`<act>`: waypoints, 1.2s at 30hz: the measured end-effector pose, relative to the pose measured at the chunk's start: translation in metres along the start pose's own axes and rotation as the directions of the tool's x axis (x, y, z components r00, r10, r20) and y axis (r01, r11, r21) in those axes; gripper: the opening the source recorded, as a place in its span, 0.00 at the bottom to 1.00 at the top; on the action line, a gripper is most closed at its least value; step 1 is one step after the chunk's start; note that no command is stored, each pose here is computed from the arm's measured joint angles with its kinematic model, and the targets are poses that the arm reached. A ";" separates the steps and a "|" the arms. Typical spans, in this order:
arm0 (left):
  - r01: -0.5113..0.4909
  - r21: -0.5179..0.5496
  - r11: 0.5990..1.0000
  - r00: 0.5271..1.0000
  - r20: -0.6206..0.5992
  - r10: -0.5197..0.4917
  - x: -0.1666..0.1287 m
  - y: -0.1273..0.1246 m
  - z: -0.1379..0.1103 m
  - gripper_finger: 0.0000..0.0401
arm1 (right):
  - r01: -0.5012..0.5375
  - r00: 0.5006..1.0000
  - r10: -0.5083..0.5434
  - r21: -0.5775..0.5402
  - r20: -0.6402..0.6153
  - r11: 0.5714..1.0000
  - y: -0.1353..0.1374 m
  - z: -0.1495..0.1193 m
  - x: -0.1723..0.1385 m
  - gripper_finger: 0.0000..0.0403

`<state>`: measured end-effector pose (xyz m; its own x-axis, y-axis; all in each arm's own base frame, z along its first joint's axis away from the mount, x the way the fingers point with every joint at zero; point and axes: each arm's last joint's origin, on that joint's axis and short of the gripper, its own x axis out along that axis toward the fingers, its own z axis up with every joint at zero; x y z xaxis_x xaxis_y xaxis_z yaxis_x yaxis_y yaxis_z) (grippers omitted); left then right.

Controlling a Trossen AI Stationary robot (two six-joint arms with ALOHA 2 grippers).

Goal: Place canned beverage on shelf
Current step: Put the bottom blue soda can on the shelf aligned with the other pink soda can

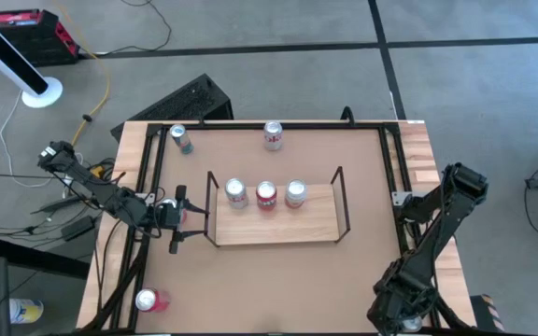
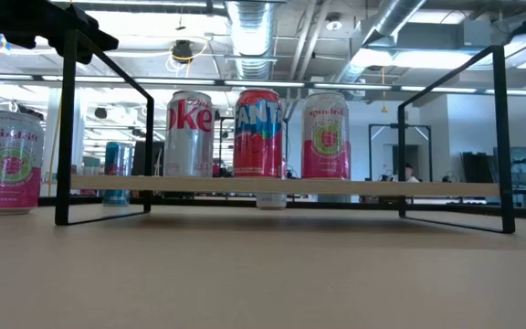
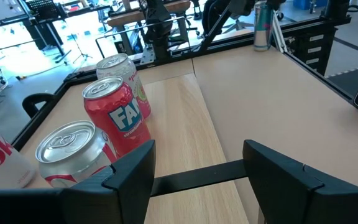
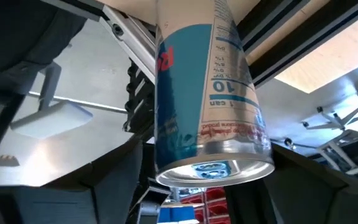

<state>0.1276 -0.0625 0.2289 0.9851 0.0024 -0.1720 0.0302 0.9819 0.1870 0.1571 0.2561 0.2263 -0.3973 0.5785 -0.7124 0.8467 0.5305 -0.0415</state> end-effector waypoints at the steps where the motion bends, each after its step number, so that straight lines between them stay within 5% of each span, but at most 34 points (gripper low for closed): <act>1: 0.000 0.000 1.000 1.000 0.000 0.000 0.000 0.000 0.000 0.57 | 0.001 1.000 -0.001 -0.008 -0.007 1.000 0.000 0.001 -0.001 0.77; 6: 0.000 0.000 1.000 1.000 0.000 0.000 0.000 0.000 0.000 0.57 | 0.004 0.999 -0.006 -0.053 -0.051 0.999 0.004 0.008 -0.009 0.65; 12: 0.000 0.000 1.000 1.000 0.000 0.000 0.000 0.000 0.000 0.57 | -0.088 0.994 0.082 -0.077 -0.079 0.993 0.006 0.016 -0.036 0.65; 20: 0.000 0.000 1.000 1.000 0.000 0.000 0.000 0.000 0.000 0.57 | -0.154 0.988 0.154 0.026 -0.025 0.988 -0.011 0.038 -0.084 0.65; 36: 0.000 0.000 1.000 1.000 0.000 0.000 0.000 0.000 0.000 0.57 | -0.209 0.968 0.219 -0.094 0.120 0.973 -0.026 0.096 -0.135 0.67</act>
<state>0.1276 -0.0624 0.2289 0.9850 0.0029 -0.1723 0.0299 0.9818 0.1875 0.2230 0.1050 0.2562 -0.1565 0.6017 -0.7832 0.8739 0.4538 0.1740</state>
